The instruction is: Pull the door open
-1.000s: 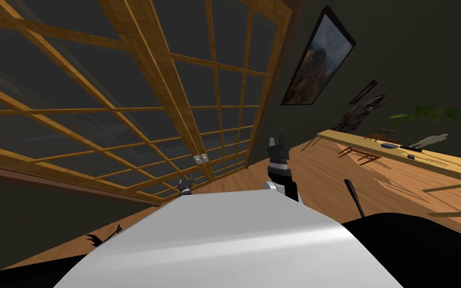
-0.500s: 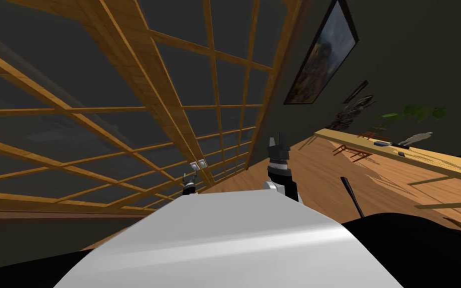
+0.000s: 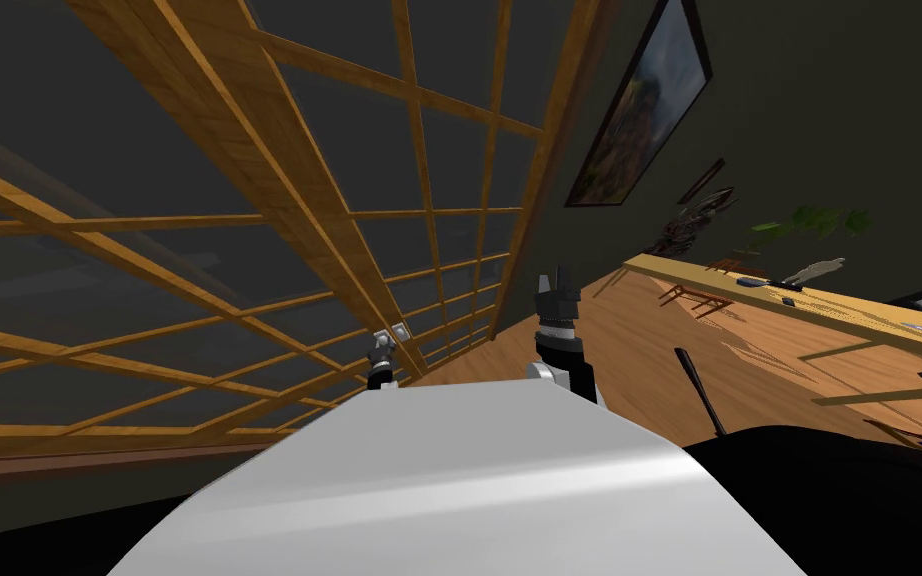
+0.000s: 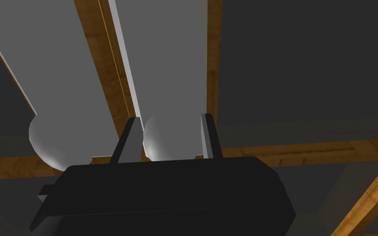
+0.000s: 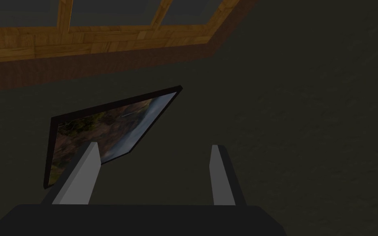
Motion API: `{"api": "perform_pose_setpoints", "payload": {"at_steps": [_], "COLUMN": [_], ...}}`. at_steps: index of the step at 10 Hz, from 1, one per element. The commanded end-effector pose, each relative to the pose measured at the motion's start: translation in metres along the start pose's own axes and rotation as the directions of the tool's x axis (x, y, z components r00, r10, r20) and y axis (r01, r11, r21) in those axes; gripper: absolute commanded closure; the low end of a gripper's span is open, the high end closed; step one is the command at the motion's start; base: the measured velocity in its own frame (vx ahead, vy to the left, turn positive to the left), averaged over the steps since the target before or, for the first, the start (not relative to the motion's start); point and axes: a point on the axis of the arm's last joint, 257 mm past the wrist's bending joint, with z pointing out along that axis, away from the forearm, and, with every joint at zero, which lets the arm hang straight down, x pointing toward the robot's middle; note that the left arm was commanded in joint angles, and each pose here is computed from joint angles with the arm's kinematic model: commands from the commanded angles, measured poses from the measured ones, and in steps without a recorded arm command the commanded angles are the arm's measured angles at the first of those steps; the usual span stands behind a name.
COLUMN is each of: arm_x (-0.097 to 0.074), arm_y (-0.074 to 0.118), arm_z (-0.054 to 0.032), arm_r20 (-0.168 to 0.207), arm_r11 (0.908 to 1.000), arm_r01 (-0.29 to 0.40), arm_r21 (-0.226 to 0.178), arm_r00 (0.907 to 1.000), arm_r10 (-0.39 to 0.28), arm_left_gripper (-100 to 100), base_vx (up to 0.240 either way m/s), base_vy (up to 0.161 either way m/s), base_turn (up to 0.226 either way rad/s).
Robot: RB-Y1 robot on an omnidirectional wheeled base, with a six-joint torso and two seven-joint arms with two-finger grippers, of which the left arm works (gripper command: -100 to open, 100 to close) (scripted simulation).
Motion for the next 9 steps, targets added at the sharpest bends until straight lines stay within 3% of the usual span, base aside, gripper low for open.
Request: {"api": "perform_pose_setpoints", "payload": {"at_steps": [1,3,4,7,8,9], "arm_x": [0.0,0.0,0.012,0.019,0.029,0.019], "arm_y": [0.006,0.006,0.011,0.019,0.031,0.032], "arm_z": [-0.0009,-0.0009,-0.0105,-0.0169,-0.027,-0.021], "arm_r20": [0.0,0.0,-0.029,-0.045,-0.068,-0.042], "arm_r11": [1.0,1.0,0.9998,0.9995,0.9987,0.9988], "arm_r01": [-0.003,-0.003,0.009,0.015,0.024,0.02], "arm_r21": [-0.008,-0.008,-0.015,-0.027,-0.045,-0.044], "arm_r00": [1.0,1.0,0.9995,0.9989,0.9973,0.9989], "arm_r10": [0.003,0.003,-0.009,-0.016,-0.027,-0.022], "arm_left_gripper": [100,100,100,100,100,100], "base_vx": [-0.012,-0.004,-0.067,-0.115,-0.146,-0.135], "base_vy": [-0.007,0.0,-0.034,-0.054,-0.041,-0.054], "base_turn": [0.006,-0.002,0.003,0.021,0.05,0.029]}}
